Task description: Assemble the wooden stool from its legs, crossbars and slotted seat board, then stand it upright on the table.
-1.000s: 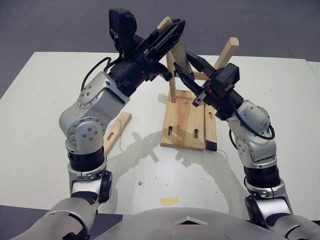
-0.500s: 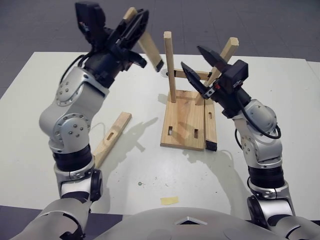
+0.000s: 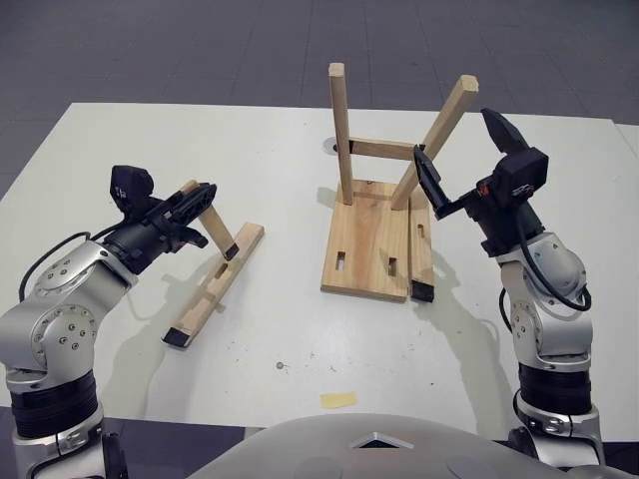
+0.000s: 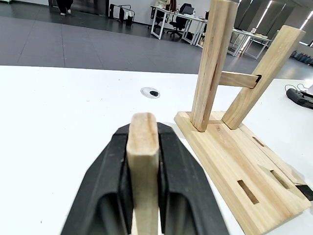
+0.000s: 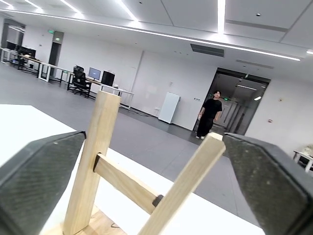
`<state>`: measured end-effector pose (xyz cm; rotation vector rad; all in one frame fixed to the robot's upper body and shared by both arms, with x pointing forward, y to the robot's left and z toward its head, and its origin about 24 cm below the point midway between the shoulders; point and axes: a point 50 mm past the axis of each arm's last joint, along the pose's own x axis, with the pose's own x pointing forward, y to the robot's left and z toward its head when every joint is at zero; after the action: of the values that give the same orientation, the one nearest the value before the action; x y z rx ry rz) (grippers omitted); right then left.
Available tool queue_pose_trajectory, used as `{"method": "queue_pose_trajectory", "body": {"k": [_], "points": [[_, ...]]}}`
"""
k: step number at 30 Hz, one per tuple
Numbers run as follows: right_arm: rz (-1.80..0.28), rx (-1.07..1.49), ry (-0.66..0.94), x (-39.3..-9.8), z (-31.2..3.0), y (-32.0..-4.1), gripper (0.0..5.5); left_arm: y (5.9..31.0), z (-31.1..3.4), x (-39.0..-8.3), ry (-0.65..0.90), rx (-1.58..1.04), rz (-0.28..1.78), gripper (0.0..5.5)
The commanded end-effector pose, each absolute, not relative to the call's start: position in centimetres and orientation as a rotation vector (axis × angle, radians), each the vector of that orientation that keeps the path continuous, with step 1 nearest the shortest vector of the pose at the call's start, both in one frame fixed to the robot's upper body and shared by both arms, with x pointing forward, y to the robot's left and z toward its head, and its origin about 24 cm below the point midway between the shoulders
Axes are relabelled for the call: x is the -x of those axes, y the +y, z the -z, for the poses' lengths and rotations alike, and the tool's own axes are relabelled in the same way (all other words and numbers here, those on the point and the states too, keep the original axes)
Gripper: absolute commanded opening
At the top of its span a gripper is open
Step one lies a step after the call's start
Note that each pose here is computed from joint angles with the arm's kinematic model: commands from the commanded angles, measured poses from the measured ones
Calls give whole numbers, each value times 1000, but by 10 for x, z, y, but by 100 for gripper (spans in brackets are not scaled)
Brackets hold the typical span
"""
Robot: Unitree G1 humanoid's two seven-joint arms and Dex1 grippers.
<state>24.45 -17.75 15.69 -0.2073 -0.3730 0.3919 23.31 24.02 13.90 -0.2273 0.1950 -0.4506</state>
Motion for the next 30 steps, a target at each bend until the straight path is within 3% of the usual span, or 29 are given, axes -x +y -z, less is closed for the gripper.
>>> {"method": "queue_pose_trajectory", "body": {"k": [1, 11, 18, 30], "points": [[-357, 203, -386, -242, -160, -181, 540, 253, -126, -234, 232, 262, 388, 42], [-326, 192, -370, -237, -154, -179, 540, 264, -128, -234, 269, 228, 389, 42], [-320, 180, -347, -231, -148, -176, 540, 268, -144, -233, 212, 319, 395, 42], [-303, 197, -333, -229, -147, -180, 540, 266, -126, -223, 326, 216, 400, 42]]}}
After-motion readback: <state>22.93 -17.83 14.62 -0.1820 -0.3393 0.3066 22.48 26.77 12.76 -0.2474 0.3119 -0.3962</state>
